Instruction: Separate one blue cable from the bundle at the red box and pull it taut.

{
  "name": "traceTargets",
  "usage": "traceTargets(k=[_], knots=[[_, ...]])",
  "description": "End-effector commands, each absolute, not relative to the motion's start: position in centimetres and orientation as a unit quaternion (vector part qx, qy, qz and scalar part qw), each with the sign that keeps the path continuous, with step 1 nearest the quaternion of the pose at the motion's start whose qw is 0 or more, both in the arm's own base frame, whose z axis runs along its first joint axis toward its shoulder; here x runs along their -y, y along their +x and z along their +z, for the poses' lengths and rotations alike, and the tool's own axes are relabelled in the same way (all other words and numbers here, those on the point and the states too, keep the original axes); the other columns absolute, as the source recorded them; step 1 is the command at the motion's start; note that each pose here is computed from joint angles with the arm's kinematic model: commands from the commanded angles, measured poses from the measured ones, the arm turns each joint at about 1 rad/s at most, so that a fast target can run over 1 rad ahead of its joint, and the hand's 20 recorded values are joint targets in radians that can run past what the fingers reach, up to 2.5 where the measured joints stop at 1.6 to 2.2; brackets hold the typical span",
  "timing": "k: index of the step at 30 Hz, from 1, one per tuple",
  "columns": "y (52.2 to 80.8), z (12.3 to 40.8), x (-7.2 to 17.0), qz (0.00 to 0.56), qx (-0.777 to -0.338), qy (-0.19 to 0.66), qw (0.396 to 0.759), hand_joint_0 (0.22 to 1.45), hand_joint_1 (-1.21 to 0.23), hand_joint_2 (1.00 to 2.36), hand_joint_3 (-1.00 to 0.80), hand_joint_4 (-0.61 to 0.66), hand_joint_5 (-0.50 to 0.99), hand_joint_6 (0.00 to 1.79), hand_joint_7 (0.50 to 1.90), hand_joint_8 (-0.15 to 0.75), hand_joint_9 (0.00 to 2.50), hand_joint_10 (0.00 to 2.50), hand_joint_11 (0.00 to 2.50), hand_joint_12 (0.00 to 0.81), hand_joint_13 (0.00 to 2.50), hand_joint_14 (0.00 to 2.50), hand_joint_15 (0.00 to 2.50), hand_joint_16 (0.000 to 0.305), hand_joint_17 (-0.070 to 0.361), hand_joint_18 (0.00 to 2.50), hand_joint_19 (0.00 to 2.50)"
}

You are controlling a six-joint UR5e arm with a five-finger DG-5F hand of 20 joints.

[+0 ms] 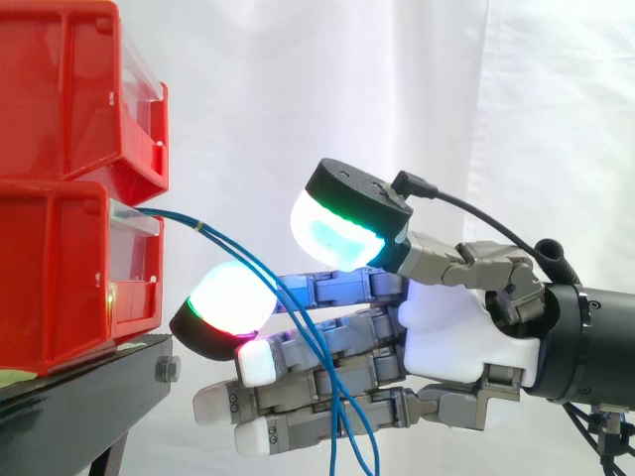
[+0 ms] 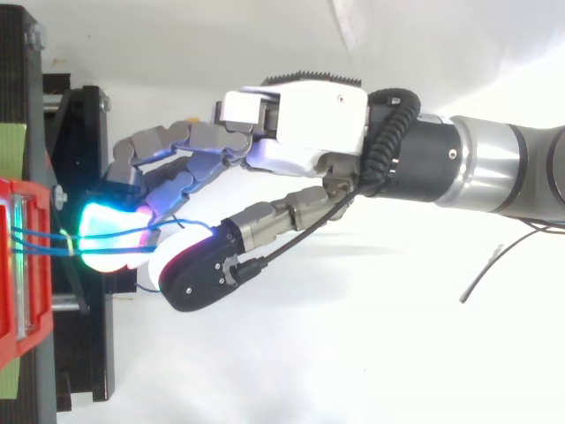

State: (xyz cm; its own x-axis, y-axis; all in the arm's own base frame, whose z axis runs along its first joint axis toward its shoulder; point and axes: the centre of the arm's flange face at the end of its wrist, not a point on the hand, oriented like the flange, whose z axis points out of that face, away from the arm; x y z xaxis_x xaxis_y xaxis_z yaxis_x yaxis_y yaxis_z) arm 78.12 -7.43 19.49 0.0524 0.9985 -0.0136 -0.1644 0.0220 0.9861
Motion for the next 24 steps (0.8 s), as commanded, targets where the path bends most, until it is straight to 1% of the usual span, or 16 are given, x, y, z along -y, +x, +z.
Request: traceTargets(k=[1,6,8,11,15,17,21,24], knots=[[78.3,19.7,7.2,0.527,-0.449,0.461,0.555,0.59,-0.71,1.01,-0.32,0.18,-0.16,0.50,1.13,0.322,0.72,0.01,0.64,0.339,0.63,0.01,0.32,0.034,0.076,0.43,0.32],[78.2,19.7,7.3,0.528,-0.450,0.461,0.553,0.60,-0.71,1.01,-0.29,0.17,-0.15,0.50,1.17,0.321,0.73,0.01,0.64,0.337,0.64,0.01,0.34,0.033,0.075,0.44,0.33],[78.2,19.7,7.3,0.529,-0.449,0.462,0.553,0.60,-0.71,1.01,-0.25,0.16,-0.15,0.50,1.19,0.323,0.73,0.01,0.64,0.337,0.64,0.01,0.34,0.034,0.075,0.45,0.33],[78.5,20.2,7.0,0.532,-0.446,0.460,0.554,0.60,-0.71,1.01,-0.24,0.16,-0.15,0.51,1.19,0.319,0.73,0.01,0.64,0.338,0.65,0.01,0.34,0.034,0.076,0.46,0.34],[78.5,20.2,7.0,0.532,-0.447,0.460,0.553,0.60,-0.71,1.01,-0.29,0.17,-0.16,0.51,1.18,0.319,0.73,0.01,0.65,0.340,0.66,0.01,0.36,0.034,0.077,0.47,0.35],[78.5,19.7,7.1,0.530,-0.448,0.462,0.553,0.59,-0.70,1.01,-0.31,0.17,-0.16,0.51,1.18,0.320,0.73,0.01,0.65,0.339,0.66,0.01,0.37,0.035,0.078,0.47,0.35],[78.7,17.8,7.4,0.530,-0.449,0.468,0.546,0.58,-0.69,1.01,-0.34,0.17,-0.16,0.50,1.18,0.323,0.73,0.01,0.66,0.346,0.67,0.01,0.37,0.035,0.079,0.49,0.36],[78.6,17.7,7.3,0.535,-0.450,0.473,0.537,0.57,-0.68,1.01,-0.35,0.18,-0.16,0.50,1.18,0.324,0.73,0.01,0.66,0.350,0.68,0.01,0.38,0.035,0.080,0.49,0.36]])
